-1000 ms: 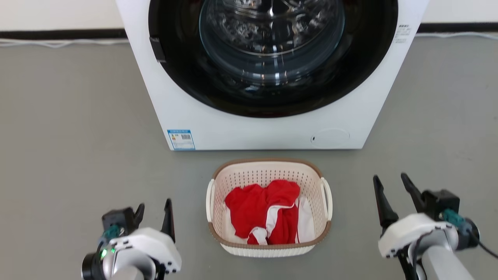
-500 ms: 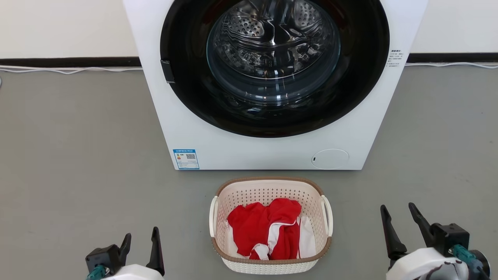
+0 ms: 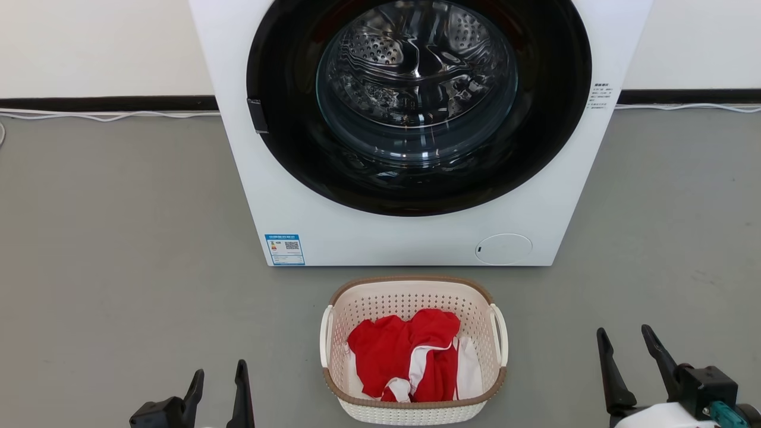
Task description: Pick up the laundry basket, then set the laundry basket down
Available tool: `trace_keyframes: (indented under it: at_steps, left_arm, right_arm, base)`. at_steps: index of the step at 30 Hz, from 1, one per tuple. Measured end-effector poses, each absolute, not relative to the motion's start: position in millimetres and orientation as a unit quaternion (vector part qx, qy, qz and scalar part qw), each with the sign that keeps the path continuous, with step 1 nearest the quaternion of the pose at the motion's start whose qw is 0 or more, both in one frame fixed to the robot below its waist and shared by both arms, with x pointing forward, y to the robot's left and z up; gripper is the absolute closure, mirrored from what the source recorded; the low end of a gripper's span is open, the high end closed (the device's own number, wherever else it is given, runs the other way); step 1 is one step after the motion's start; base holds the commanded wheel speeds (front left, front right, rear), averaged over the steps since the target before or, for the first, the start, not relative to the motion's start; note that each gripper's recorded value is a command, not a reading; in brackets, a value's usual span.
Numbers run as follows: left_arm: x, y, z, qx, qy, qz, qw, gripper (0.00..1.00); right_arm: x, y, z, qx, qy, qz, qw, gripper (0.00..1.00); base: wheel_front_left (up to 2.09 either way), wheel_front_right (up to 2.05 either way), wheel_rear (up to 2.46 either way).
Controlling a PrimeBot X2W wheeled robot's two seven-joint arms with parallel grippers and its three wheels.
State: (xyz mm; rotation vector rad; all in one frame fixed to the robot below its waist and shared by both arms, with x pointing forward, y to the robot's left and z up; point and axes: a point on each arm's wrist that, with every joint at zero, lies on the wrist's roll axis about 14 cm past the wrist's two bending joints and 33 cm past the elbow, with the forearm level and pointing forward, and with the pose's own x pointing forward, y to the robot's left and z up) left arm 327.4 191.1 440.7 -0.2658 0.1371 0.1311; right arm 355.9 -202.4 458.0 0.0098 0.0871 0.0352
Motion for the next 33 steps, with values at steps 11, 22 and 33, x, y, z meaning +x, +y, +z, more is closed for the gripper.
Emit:
trace_keyframes:
  at_steps: [11, 22, 33]
  left_arm:
    - [309.0, 192.4, 412.0, -0.143, 0.115, 0.081, 0.980, 1.00]
    - [309.0, 193.9, 407.4, -0.189, 0.128, 0.092, 0.969, 1.00]
    - [311.2, 195.1, 406.4, -0.245, 0.134, 0.101, 0.955, 1.00]
  right_arm:
    - [337.6, -197.8, 429.7, 0.025, 0.090, 0.010, 0.996, 1.00]
    - [337.4, -203.0, 429.0, 0.082, 0.093, -0.011, 0.992, 1.00]
    - [339.4, -206.0, 430.4, 0.146, 0.093, -0.029, 0.985, 1.00]
  base:
    - [0.00, 0.00, 0.00]
    - [0.00, 0.00, 0.00]
    - [0.00, 0.00, 0.00]
